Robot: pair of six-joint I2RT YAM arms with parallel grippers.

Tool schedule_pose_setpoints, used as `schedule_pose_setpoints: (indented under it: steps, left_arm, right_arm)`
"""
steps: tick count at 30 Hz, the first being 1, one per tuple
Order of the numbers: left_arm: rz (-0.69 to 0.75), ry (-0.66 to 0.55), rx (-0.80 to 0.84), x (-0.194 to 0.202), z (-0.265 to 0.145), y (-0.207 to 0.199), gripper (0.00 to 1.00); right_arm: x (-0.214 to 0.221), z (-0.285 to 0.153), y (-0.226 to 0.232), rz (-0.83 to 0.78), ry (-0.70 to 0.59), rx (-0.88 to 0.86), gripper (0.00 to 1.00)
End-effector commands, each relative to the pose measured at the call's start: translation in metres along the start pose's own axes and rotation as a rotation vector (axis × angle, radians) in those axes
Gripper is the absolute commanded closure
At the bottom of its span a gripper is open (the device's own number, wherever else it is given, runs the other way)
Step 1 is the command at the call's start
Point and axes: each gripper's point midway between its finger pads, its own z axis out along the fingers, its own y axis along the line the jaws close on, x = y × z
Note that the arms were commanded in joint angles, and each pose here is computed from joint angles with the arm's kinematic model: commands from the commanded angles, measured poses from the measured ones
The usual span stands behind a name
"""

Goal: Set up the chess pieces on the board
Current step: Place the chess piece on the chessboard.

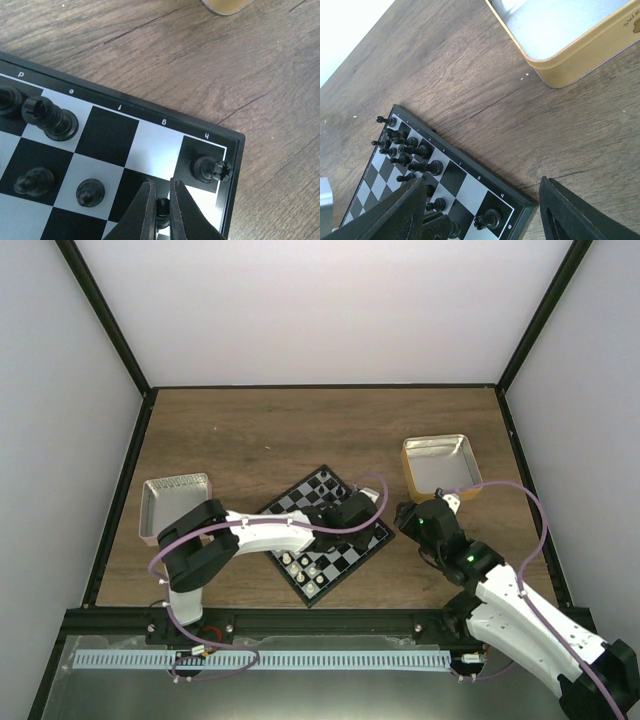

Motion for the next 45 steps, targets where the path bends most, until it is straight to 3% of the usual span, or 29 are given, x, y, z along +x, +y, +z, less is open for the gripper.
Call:
schedule_pose_setpoints:
  steps: [1, 17, 25, 36, 45]
  left_arm:
    - [0.0, -0.014, -0.016, -0.006, 0.005, -0.002, 0.94]
    - [0.011, 0.015, -0.039, -0.001, 0.014, 0.001, 0.88]
    - [0.012, 0.009, -0.029, -0.003, 0.011, -0.001, 0.8]
    - [0.015, 0.015, -0.042, -0.003, 0.006, 0.001, 0.87]
    - [0.026, 0.049, -0.06, 0.004, 0.001, 0.006, 0.88]
  right_arm:
    - [-0.003, 0.002, -0.002, 0.002, -0.015, 0.012, 0.36]
    - [-0.002, 0.004, -0.002, -0.013, -0.01, 0.018, 0.36]
    - [0.0, 0.006, -0.003, -0.015, -0.004, 0.023, 0.35]
    - [0.001, 0.006, -0.004, -0.015, -0.001, 0.023, 0.35]
    - [0.003, 0.008, -0.004, -0.015, 0.006, 0.02, 0.35]
